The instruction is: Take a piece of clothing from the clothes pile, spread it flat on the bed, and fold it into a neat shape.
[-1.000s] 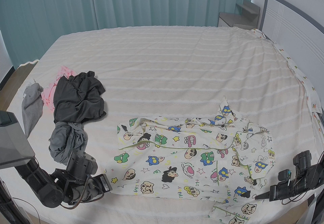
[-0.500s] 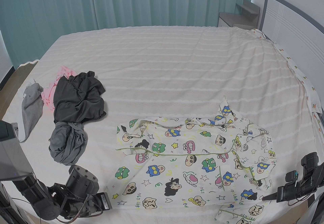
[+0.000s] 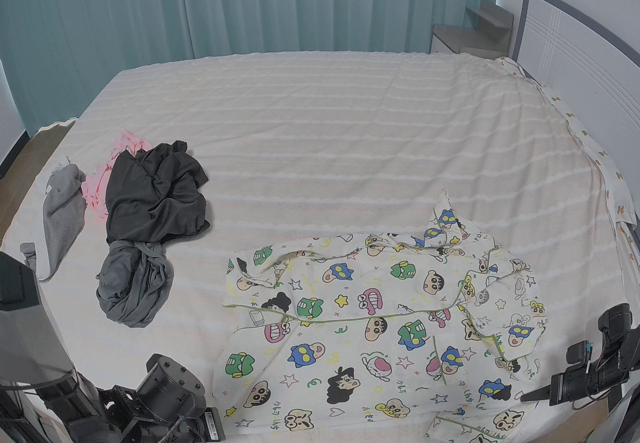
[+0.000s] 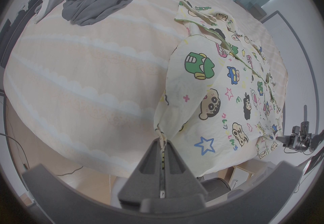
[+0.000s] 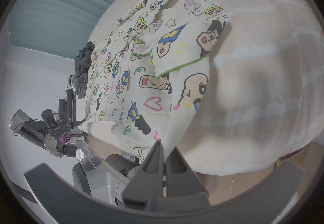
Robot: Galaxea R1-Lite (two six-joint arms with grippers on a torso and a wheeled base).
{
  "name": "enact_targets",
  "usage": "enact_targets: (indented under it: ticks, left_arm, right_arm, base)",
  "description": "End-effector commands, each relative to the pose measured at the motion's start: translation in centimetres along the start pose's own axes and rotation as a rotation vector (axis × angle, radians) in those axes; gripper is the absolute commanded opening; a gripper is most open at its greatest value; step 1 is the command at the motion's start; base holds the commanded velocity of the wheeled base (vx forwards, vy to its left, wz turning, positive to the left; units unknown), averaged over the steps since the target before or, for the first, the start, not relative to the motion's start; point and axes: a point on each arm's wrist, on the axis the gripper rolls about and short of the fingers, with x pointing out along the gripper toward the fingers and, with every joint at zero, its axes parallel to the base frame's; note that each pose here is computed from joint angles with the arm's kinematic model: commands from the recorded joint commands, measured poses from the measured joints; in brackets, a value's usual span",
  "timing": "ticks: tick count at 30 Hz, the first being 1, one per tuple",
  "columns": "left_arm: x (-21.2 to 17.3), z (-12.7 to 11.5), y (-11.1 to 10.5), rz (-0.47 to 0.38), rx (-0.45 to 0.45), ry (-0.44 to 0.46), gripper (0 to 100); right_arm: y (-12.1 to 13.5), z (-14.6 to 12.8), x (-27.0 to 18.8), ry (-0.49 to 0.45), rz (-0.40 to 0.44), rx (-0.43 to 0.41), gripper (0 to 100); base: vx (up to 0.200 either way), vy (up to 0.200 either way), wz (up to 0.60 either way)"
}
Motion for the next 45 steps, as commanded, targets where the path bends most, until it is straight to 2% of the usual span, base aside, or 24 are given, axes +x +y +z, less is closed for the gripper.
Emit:
enact_targets:
  ticks: [1, 16, 17, 18, 21, 25, 29, 33, 34, 37, 38, 39, 40, 42, 45]
  left_arm:
    - [0.5, -0.4, 0.2, 0.031, 0.005, 0.025, 0]
    - [0.4, -0.7, 0.4, 0.031, 0.018, 0.035, 0]
    - [0.4, -0.7, 0.3, 0.030, 0.016, 0.034, 100]
    - [0.5, -0.6, 0.2, 0.026, 0.014, 0.029, 100]
    - [0.5, -0.5, 0.1, 0.023, -0.032, 0.016, 100]
    - [0.3, -0.6, 0.3, 0.024, -0.040, 0.013, 100]
    - [0.2, -0.7, 0.5, 0.030, -0.044, 0.003, 100]
    - [-1.1, 0.3, -0.1, -0.055, -0.067, -0.125, 100]
    - [-1.2, 0.4, -0.3, -0.068, -0.068, -0.137, 100]
    - [-2.3, 1.4, -1.1, -0.147, -0.089, -0.219, 100]
    - [-2.4, 1.5, -1.2, -0.151, -0.090, -0.222, 100]
    - [-2.8, 2.4, -2.0, -0.185, -0.102, -0.267, 100]
    - [-2.9, 2.7, -2.3, -0.195, -0.110, -0.285, 100]
    - [-2.9, 3.3, -2.9, -0.201, -0.120, -0.318, 100]
    - [-2.9, 3.7, -3.5, -0.199, -0.126, -0.357, 100]
  right_arm:
    - [-0.1, -0.5, -0.2, 0.005, -0.005, 0.019, 0]
    - [-0.3, -1.6, -0.6, 0.067, -0.007, 0.011, 0]
    - [-0.3, -1.6, -0.6, 0.069, -0.007, 0.011, 0]
    - [-0.3, -1.6, -0.6, 0.067, -0.008, 0.012, 100]
    - [-0.4, -1.6, -0.6, 0.060, -0.011, 0.012, 100]
    - [-0.5, -1.6, -0.9, 0.036, -0.022, 0.025, 100]
    - [-0.4, -1.5, -1.9, -0.042, -0.047, 0.015, 100]
    - [0.2, -1.3, -3.2, -0.154, -0.081, -0.037, 100]
    - [0.4, -1.3, -3.3, -0.167, -0.083, -0.046, 100]
    - [1.3, -0.4, -4.7, -0.295, -0.075, -0.122, 100]
    - [1.4, -0.4, -4.8, -0.301, -0.073, -0.123, 100]
    - [2.1, 0.4, -5.7, -0.377, -0.058, -0.151, 100]
    - [2.4, 0.8, -6.1, -0.403, -0.047, -0.153, 100]
    - [3.4, 2.0, -6.8, -0.446, -0.007, -0.152, 100]
    - [4.8, 3.1, -7.1, -0.457, 0.060, -0.120, 100]
  base:
    - [0.000, 0.000, 0.00]
    - [0.000, 0.000, 0.00]
    - [0.000, 0.000, 0.00]
    - [0.000, 0.000, 0.00]
    - [0.000, 0.000, 0.00]
    - [0.000, 0.000, 0.00]
    - [0.000, 0.000, 0.00]
    - [0.000, 0.000, 0.00]
    - [0.000, 0.000, 0.00]
    - [0.000, 0.000, 0.00]
    - [0.000, 0.000, 0.00]
    - [0.000, 0.000, 0.00]
    - [0.000, 0.000, 0.00]
    - [0.000, 0.000, 0.00]
    - [0.000, 0.000, 0.00]
